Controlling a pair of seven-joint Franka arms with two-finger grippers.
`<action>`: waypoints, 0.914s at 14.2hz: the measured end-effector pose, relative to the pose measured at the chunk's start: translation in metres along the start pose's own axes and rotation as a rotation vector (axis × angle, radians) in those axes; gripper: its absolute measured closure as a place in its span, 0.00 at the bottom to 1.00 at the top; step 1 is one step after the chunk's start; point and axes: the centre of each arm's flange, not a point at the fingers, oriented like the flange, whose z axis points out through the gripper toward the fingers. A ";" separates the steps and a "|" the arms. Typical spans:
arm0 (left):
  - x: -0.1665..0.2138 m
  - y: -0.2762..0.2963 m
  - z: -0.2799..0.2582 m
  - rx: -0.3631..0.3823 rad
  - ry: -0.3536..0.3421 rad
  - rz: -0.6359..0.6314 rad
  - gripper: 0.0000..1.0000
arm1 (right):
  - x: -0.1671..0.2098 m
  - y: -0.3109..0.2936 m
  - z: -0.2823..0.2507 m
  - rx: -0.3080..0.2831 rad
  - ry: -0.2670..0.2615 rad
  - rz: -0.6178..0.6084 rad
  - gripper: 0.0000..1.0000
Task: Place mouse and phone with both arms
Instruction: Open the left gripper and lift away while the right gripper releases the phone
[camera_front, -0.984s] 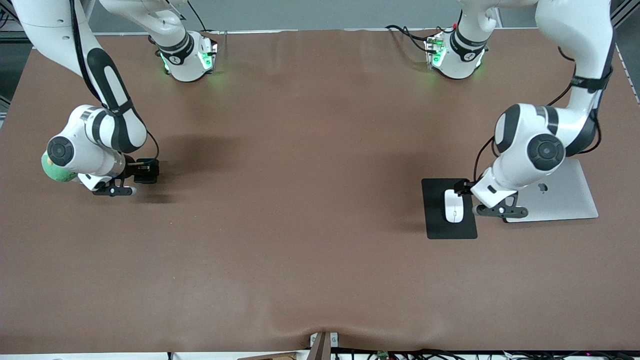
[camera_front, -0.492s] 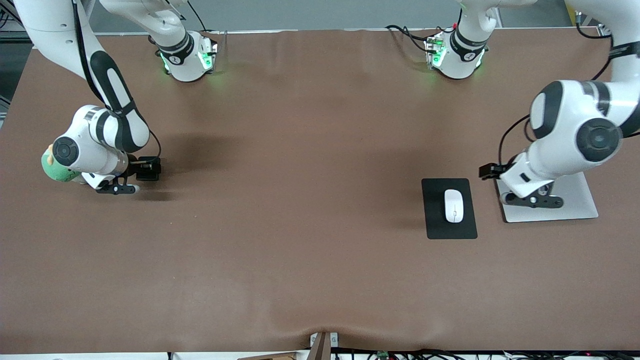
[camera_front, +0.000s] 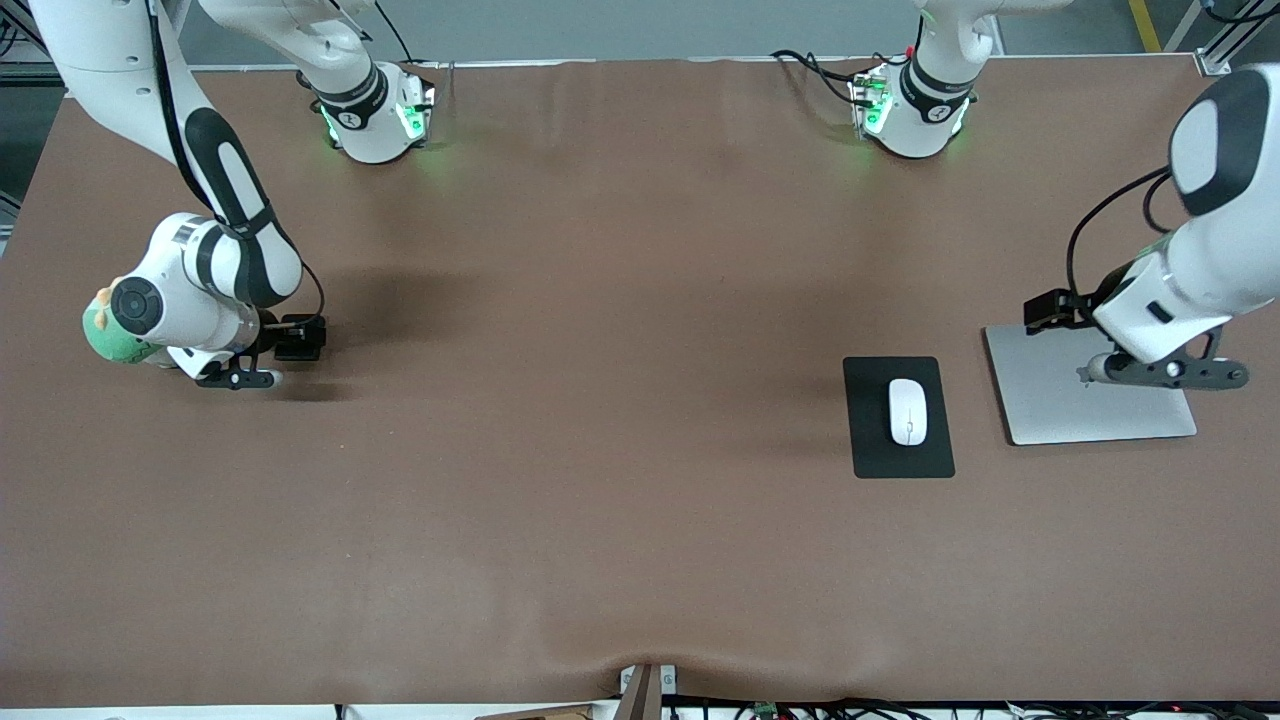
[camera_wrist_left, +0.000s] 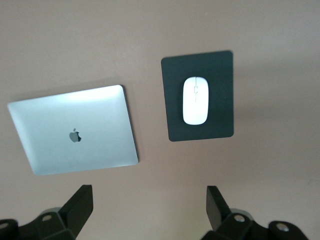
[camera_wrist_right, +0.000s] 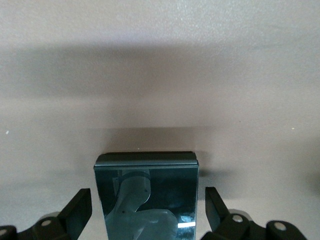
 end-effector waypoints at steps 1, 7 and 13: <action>-0.004 0.003 -0.015 0.001 0.011 0.005 0.00 | 0.004 -0.001 -0.006 0.004 -0.007 -0.002 0.00; -0.029 0.012 -0.059 0.003 -0.048 0.019 0.00 | 0.046 -0.009 -0.082 0.028 -0.009 -0.034 0.00; -0.058 0.016 -0.093 -0.002 -0.019 -0.003 0.00 | 0.085 -0.019 -0.127 0.007 0.043 -0.063 0.00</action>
